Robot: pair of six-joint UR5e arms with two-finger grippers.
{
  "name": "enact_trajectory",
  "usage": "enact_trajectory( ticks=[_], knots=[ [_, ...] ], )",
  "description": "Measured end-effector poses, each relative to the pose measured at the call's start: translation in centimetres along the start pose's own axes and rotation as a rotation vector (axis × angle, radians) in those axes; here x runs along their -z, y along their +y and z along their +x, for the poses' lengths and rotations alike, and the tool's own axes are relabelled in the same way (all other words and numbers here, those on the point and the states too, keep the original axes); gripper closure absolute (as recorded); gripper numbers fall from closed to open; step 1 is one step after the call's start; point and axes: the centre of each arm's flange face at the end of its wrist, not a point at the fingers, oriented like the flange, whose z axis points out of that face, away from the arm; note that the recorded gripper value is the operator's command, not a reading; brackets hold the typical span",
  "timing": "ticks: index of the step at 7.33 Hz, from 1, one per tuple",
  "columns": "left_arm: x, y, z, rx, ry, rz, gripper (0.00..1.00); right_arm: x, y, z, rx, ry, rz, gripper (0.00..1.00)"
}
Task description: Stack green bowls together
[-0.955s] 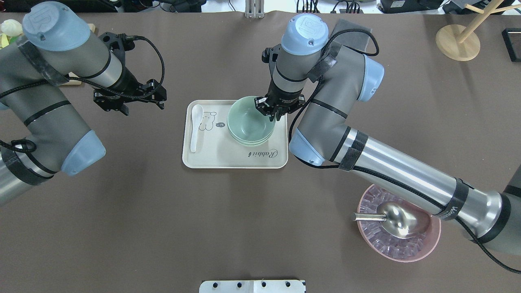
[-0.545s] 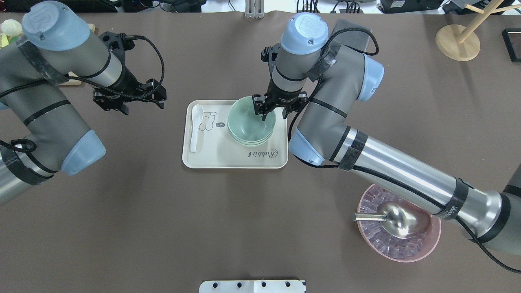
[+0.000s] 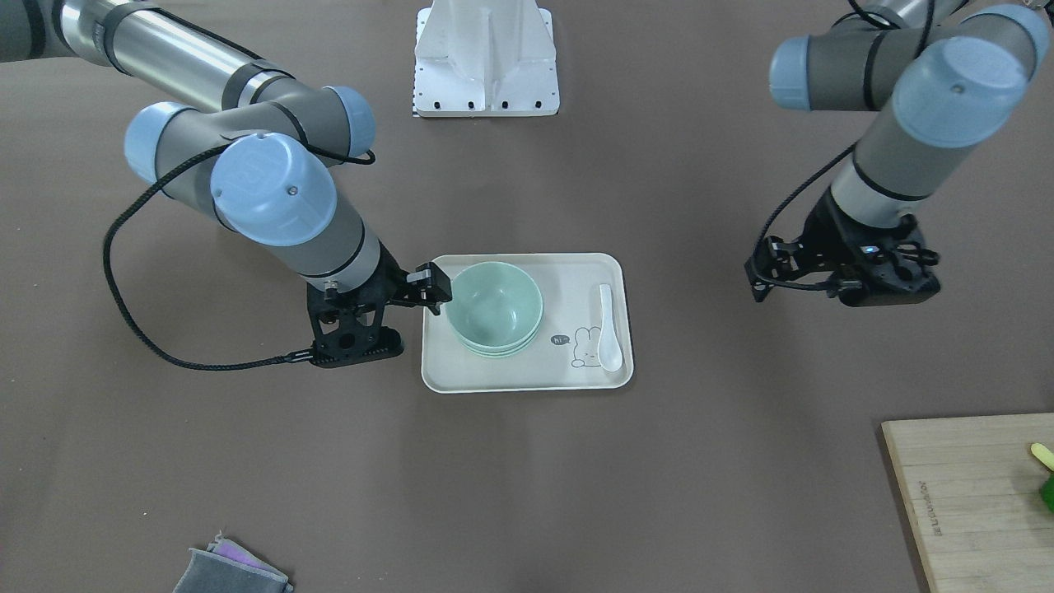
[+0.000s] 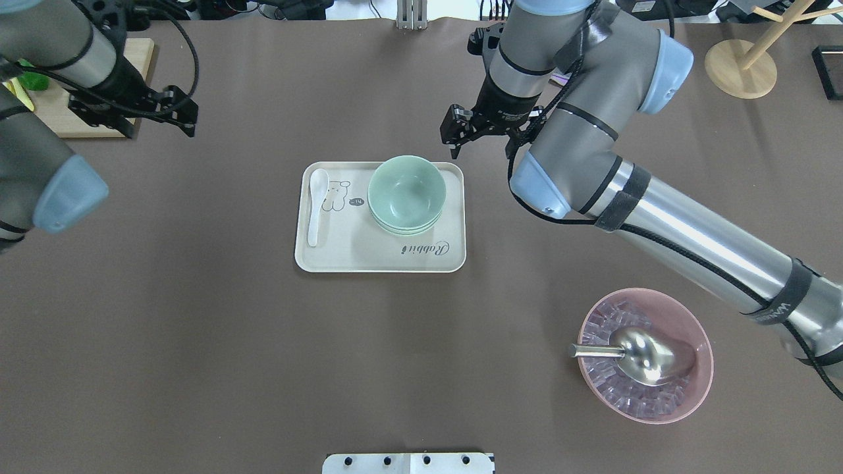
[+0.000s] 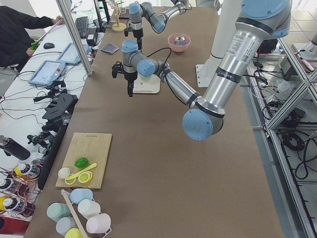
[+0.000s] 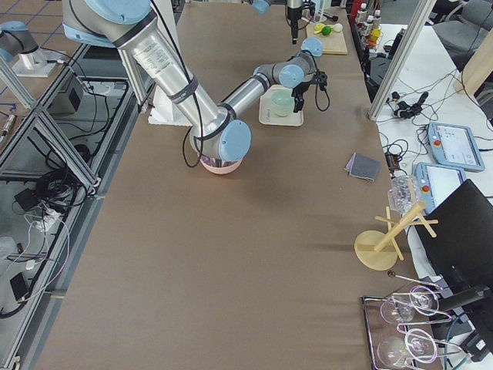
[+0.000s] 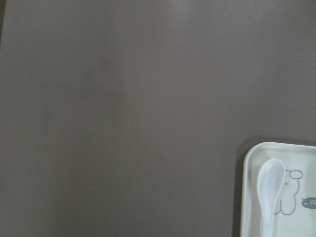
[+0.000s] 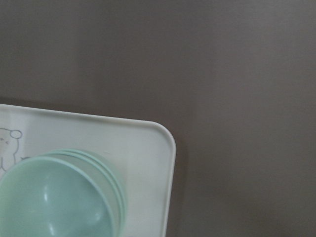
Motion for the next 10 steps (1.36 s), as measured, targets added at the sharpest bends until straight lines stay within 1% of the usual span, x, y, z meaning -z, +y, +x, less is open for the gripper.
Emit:
enact_trajectory(
  ticks=[1,2,3,4,5,7,8,10],
  knots=[
    [1.7,-1.5,-5.5,-0.042,-0.031,0.022,0.02,2.3,0.7,3.4,0.028,0.047,-0.018,0.00],
    [3.3,-2.1,-11.1,-0.071,-0.043,0.028,0.02,4.7,1.3,8.3,0.066,0.094,-0.032,0.00],
    [4.5,-1.9,-16.4,-0.097,-0.031,0.021,0.02,7.1,1.4,14.9,0.108,0.138,-0.040,0.00],
    [5.2,-1.2,-20.5,-0.125,-0.025,0.014,0.02,8.9,1.4,21.8,0.138,0.172,-0.047,0.00],
    [5.1,-0.2,-23.3,-0.137,-0.028,0.002,0.02,10.3,1.9,28.5,0.141,0.200,-0.055,0.00],
    [4.1,1.7,-26.5,-0.119,-0.037,-0.027,0.02,11.3,4.6,41.4,0.136,0.252,-0.092,0.00],
    [3.8,2.4,-27.6,-0.105,-0.041,-0.038,0.02,12.4,5.3,47.0,0.150,0.264,-0.105,0.00],
    [3.2,3.1,-28.7,-0.087,-0.047,-0.052,0.02,15.4,6.9,55.9,0.147,0.260,-0.099,0.00]
  ],
)
